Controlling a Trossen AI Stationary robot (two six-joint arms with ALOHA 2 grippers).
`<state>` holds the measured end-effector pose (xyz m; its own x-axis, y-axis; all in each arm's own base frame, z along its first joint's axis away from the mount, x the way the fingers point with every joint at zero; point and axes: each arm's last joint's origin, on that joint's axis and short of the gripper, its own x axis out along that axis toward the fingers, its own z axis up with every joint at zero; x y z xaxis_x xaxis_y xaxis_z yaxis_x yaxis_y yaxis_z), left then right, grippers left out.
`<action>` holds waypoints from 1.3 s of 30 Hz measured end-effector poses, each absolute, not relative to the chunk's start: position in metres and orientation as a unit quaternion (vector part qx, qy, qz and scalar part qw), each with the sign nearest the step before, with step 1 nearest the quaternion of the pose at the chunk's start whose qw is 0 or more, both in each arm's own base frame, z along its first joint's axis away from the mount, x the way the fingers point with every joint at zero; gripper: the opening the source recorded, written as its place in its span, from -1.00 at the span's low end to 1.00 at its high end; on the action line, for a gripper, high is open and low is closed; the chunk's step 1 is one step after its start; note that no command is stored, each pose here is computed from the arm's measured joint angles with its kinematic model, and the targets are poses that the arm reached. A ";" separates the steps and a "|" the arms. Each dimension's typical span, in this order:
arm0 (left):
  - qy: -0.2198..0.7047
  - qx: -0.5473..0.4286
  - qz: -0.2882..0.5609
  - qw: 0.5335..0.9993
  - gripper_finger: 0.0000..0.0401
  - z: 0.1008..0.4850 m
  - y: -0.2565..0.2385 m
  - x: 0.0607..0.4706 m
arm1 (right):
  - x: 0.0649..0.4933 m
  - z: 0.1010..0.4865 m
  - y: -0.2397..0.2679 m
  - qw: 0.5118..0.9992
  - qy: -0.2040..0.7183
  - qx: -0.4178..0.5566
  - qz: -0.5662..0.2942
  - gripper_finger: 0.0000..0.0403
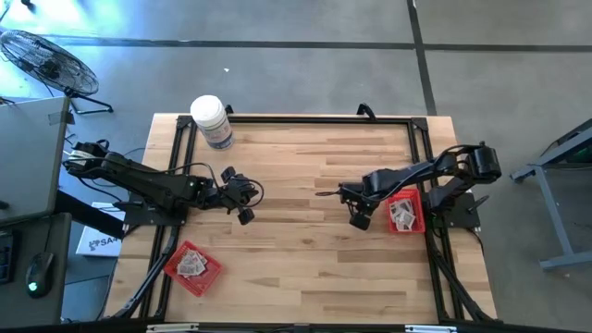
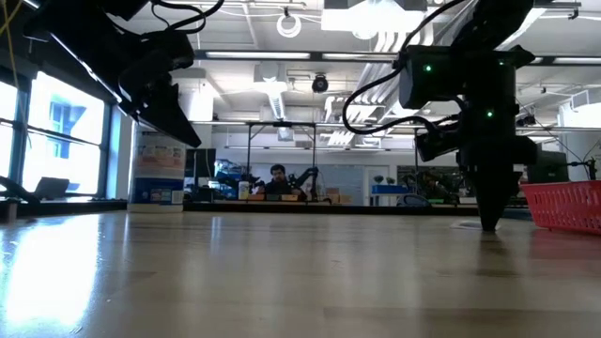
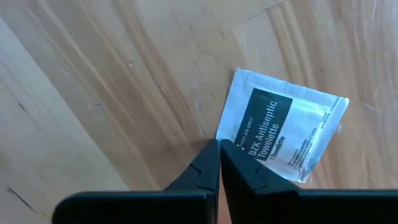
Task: Pick & Place First Aid Supplies
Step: Put the towelette pack into the right red bin
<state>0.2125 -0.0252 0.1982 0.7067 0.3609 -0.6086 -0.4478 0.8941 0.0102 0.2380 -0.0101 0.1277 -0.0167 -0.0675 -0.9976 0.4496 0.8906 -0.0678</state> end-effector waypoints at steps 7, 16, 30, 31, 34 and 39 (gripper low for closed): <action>0.314 -0.069 0.220 0.921 -1.00 0.198 -0.025 0.212 | 0.236 0.135 -0.010 0.693 0.666 0.175 -0.214 -0.99; 0.314 -0.069 0.220 0.921 -1.00 0.198 -0.025 0.212 | 0.219 0.177 -0.008 0.723 0.609 0.241 -0.218 -1.00; 0.315 -0.069 0.220 0.921 -1.00 0.198 -0.025 0.212 | 0.158 0.236 -0.004 0.744 0.548 0.313 -0.220 -0.99; 0.315 -0.069 0.220 0.921 -1.00 0.198 -0.025 0.212 | 0.154 0.238 -0.004 0.743 0.547 0.314 -0.225 -1.00; 0.315 -0.069 0.220 0.921 -1.00 0.198 -0.025 0.212 | 0.140 0.242 -0.004 0.735 0.548 0.317 -0.244 -1.00; 0.314 -0.072 0.221 0.921 -1.00 0.198 -0.025 0.212 | 0.124 0.244 -0.004 0.708 0.573 0.313 -0.272 -1.00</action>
